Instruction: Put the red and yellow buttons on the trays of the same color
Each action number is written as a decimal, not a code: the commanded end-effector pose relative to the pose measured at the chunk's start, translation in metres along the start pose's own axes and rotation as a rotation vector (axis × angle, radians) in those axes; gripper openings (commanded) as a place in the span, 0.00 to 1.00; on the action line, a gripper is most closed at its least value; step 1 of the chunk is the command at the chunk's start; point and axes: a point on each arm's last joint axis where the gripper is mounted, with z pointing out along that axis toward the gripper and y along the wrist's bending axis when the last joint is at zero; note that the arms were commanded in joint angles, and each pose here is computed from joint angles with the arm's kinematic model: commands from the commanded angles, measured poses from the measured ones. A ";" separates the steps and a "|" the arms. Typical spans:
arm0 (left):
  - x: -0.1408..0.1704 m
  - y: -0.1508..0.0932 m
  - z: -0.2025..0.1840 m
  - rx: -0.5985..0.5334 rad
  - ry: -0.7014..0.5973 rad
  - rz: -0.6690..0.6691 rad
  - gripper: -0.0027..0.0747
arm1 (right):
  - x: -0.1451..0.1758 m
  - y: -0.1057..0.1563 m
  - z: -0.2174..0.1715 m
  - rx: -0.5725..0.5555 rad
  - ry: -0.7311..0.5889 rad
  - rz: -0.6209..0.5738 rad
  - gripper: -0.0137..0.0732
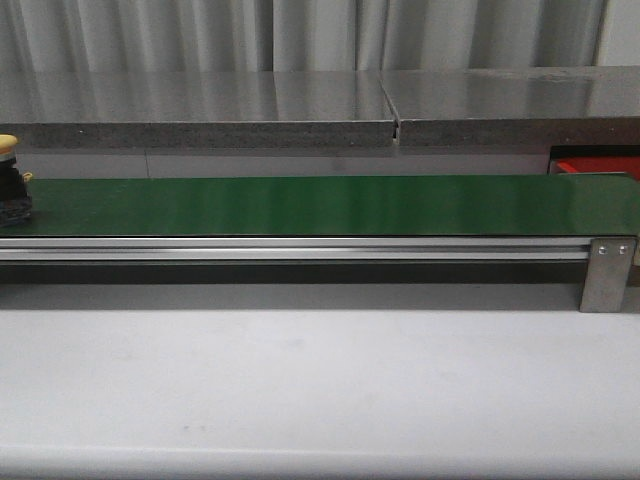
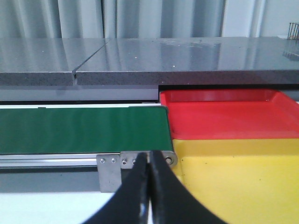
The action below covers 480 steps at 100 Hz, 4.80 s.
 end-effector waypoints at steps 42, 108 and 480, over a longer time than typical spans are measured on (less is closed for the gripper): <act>0.018 -0.062 -0.060 0.139 -0.213 0.219 0.30 | -0.015 0.001 -0.003 -0.003 -0.112 -0.017 0.02; 0.023 -0.083 -0.001 0.145 -0.057 0.248 0.52 | -0.015 0.001 -0.003 -0.003 -0.111 -0.017 0.02; 0.320 0.063 -0.170 0.658 -0.918 0.683 0.01 | -0.116 0.013 0.060 -0.010 0.185 -0.073 0.02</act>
